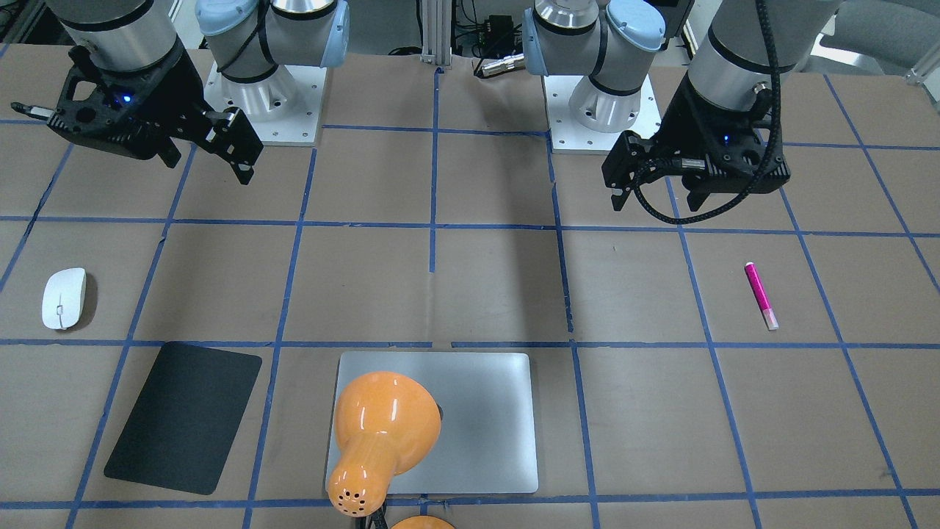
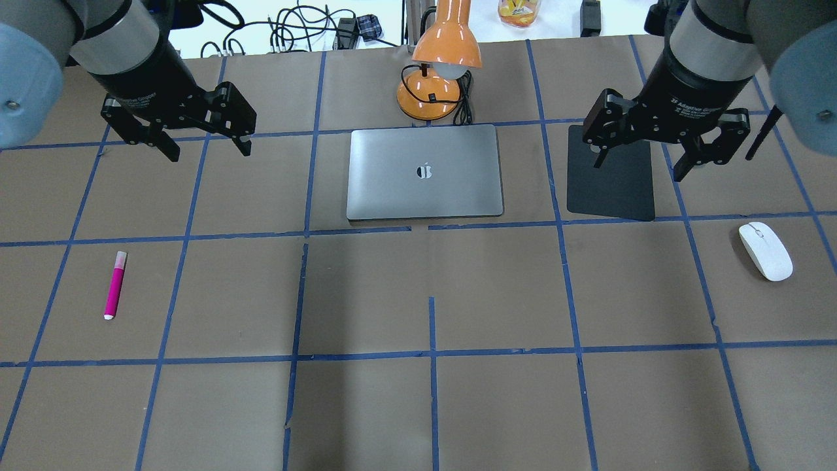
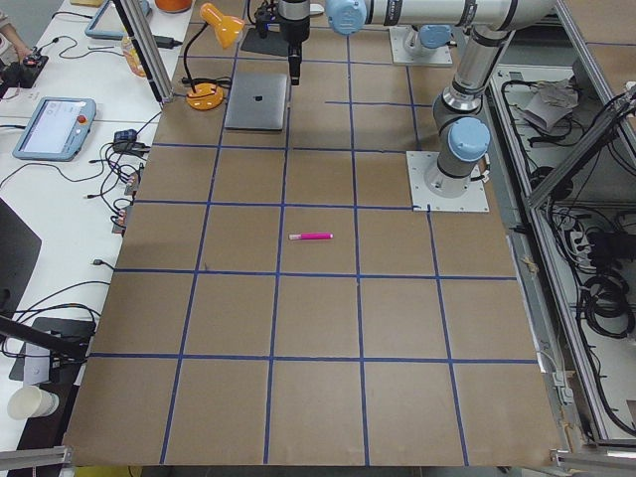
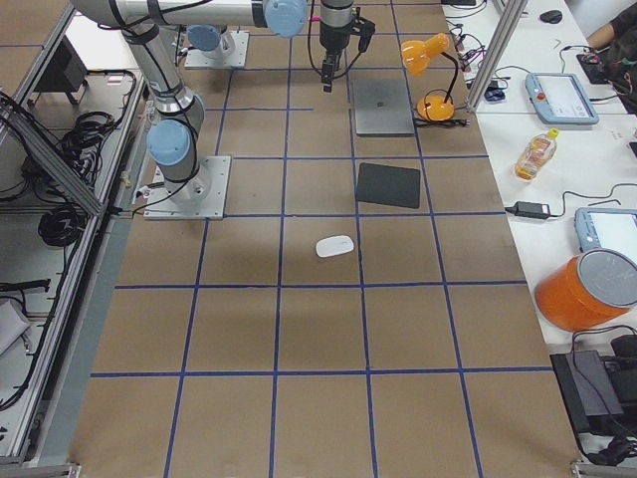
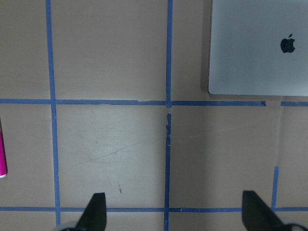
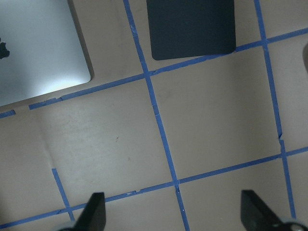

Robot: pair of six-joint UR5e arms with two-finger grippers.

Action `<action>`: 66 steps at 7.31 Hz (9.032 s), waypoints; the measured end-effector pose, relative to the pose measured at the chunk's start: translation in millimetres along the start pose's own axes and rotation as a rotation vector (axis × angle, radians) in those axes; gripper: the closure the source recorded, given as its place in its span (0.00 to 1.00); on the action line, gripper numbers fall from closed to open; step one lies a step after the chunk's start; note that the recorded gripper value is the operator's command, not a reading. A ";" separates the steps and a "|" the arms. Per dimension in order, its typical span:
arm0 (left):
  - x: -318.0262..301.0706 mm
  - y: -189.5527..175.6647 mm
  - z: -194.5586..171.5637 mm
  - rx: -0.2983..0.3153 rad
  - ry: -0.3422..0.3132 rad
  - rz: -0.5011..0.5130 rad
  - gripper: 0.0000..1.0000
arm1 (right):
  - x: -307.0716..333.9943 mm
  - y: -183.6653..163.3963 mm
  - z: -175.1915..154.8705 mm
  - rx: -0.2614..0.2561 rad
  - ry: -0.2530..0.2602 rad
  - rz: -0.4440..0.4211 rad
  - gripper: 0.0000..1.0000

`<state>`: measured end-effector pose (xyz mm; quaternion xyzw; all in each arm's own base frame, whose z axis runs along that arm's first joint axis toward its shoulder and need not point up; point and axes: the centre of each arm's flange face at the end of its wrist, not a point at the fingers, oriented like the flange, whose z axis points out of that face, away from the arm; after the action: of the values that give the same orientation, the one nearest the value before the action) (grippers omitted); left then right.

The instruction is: Place pen and mouse around notebook

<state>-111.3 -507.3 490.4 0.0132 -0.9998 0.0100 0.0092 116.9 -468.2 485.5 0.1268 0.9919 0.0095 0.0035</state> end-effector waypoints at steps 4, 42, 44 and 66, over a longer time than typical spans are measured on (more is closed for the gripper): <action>-0.4 0.8 -0.9 0.001 0.000 0.000 0.00 | 3.2 -0.7 4.3 -0.004 0.026 -0.004 0.00; 209.7 55.4 276.8 -0.072 -0.107 -1.361 1.00 | 233.9 -176.2 257.0 0.093 0.042 -0.152 0.49; 231.5 58.5 302.7 -0.065 -0.089 -1.438 0.75 | 162.6 -201.8 254.6 0.125 0.033 -0.101 0.48; 88.8 23.7 9.4 -0.066 -0.007 0.034 0.00 | 3.3 -18.0 16.9 0.017 0.026 -0.114 0.00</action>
<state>-200.8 -486.1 482.2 -0.0039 -0.9997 -0.0226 0.0059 109.3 -484.5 468.2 0.0700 0.9975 0.0023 -0.0098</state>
